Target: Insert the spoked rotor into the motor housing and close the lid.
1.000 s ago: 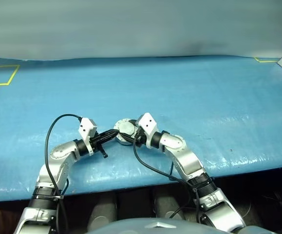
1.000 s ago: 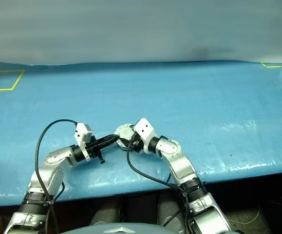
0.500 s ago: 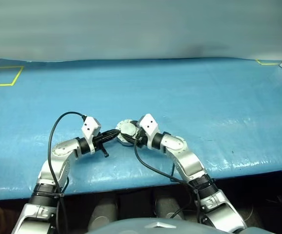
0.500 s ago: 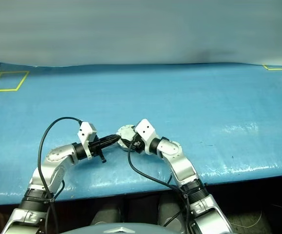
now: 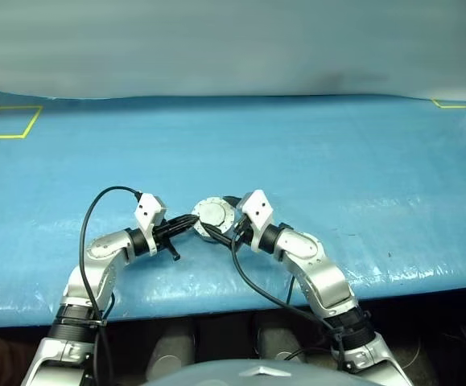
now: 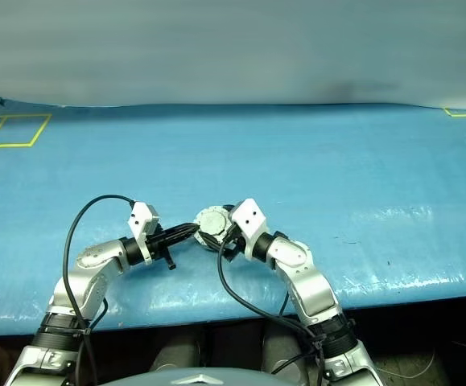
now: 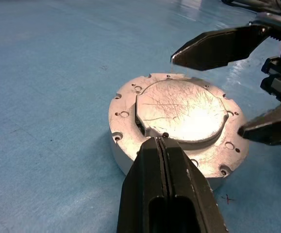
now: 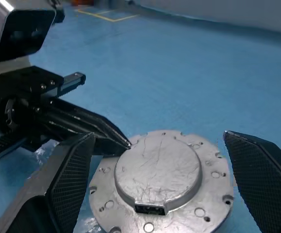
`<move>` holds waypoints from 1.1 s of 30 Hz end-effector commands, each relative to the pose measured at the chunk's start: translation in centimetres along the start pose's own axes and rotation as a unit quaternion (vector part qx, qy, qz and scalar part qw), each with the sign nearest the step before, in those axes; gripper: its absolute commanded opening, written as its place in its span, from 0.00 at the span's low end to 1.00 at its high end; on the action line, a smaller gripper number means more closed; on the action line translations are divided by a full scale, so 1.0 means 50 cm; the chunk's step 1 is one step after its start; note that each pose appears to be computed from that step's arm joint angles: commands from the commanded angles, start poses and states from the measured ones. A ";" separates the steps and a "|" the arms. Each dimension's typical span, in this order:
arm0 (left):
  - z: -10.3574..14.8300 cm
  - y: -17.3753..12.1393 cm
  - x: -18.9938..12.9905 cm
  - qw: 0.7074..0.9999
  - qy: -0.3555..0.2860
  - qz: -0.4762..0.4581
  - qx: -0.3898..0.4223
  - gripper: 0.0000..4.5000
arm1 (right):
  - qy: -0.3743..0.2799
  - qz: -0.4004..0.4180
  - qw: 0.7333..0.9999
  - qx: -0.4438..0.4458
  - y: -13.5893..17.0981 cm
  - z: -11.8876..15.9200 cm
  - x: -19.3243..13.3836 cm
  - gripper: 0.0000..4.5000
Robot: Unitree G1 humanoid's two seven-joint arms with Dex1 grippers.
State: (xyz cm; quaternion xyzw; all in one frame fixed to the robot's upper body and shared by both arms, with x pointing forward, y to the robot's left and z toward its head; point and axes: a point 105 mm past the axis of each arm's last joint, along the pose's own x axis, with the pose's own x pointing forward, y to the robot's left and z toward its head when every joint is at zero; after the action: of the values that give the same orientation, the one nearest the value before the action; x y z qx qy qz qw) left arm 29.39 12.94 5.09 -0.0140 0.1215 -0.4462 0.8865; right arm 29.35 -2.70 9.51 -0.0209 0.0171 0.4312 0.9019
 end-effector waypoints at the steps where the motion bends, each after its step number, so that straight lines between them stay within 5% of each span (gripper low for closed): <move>1: -0.011 -0.024 0.011 0.999 0.000 -0.027 -0.020 0.00 | -0.031 -0.043 0.998 0.023 -0.024 0.030 -0.016 0.99; 7: -0.005 -0.033 0.016 0.999 -0.016 -0.028 -0.019 0.00 | -0.015 -0.049 0.991 0.124 -0.025 -0.001 -0.049 0.99; 17: -0.007 -0.033 0.011 0.999 -0.025 -0.020 -0.018 0.00 | 0.009 -0.052 0.924 0.378 -0.026 -0.069 -0.086 0.99; 24: -0.007 -0.028 0.008 1.000 -0.025 -0.014 -0.011 0.00 | 0.004 -0.052 0.882 0.468 -0.022 -0.087 -0.078 0.99; 33: -0.008 -0.024 0.008 1.000 -0.024 -0.009 -0.003 0.00 | 0.007 -0.044 0.864 0.502 -0.018 -0.095 -0.049 0.99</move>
State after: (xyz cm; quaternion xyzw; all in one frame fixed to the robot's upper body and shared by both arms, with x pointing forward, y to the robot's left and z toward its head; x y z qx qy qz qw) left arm 28.79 12.24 5.18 -0.0312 0.0951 -0.4484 0.8882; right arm 28.55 -6.13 4.82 0.4250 0.2332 0.3151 0.8159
